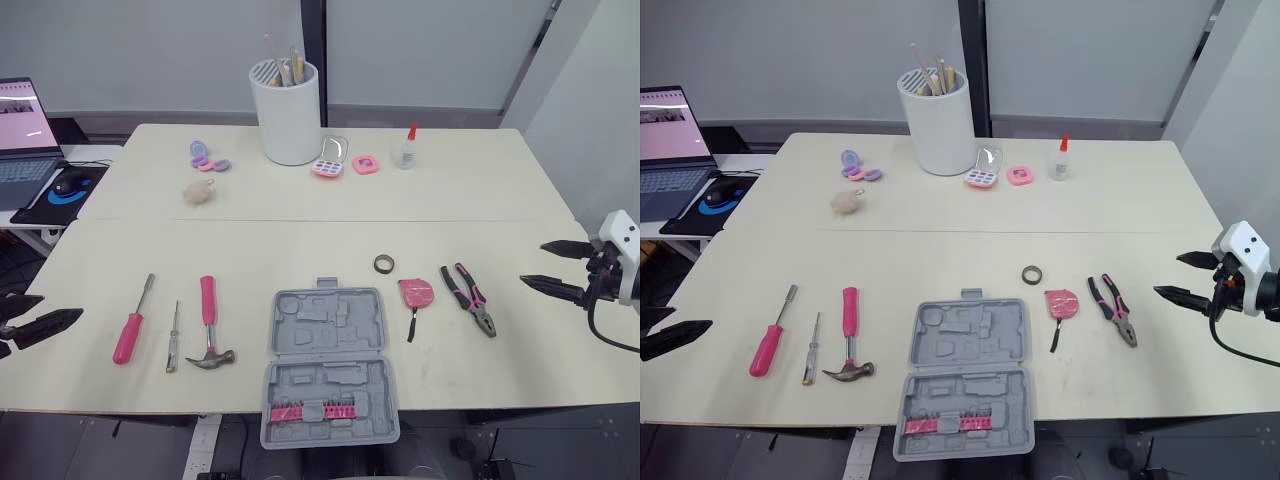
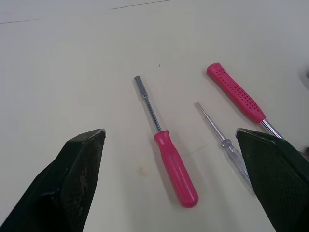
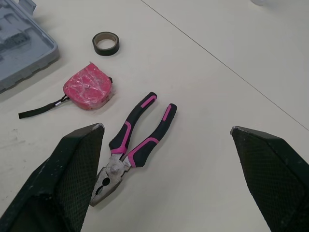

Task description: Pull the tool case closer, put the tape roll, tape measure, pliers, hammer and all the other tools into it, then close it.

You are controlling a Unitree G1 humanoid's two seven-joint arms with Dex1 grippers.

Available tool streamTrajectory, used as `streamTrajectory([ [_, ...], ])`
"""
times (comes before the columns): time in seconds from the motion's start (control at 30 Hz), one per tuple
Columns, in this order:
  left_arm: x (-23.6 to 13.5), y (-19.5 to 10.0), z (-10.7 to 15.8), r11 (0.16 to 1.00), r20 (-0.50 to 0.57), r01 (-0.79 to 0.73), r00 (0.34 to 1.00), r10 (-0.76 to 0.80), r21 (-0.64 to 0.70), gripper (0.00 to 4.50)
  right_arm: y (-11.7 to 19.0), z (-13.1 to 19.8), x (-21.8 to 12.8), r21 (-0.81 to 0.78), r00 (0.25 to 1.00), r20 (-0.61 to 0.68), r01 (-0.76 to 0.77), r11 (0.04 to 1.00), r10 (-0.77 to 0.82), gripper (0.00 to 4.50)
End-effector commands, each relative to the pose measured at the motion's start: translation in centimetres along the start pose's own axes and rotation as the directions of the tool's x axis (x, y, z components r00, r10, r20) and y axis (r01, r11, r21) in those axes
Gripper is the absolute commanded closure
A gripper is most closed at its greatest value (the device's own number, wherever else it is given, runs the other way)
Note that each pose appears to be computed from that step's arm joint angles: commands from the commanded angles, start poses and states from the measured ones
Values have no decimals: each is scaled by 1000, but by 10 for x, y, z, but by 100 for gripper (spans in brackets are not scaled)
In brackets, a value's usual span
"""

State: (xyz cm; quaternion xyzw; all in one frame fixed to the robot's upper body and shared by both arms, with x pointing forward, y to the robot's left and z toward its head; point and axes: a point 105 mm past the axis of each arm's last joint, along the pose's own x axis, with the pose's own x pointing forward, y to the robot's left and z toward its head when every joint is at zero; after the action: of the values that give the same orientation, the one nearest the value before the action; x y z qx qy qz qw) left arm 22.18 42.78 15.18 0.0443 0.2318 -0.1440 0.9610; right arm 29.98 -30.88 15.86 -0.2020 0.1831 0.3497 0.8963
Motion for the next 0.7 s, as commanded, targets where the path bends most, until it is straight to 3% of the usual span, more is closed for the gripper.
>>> streamTrajectory([
  [0.03,-9,2,15,999,55,-29,998,28,23,0,-4,11,-9,-58,1000,5,28,998,-28,3],
  [0.3,11,-33,49,990,136,77,986,-92,116,0,6,26,14,-142,1000,30,-5,990,9,3],
  [0.5,43,-99,80,934,165,264,937,-307,239,0,25,42,45,-266,997,4,-74,961,78,3],
  [0.7,74,-186,98,811,192,463,814,-549,358,0,54,63,95,-330,990,18,-125,936,138,3],
])
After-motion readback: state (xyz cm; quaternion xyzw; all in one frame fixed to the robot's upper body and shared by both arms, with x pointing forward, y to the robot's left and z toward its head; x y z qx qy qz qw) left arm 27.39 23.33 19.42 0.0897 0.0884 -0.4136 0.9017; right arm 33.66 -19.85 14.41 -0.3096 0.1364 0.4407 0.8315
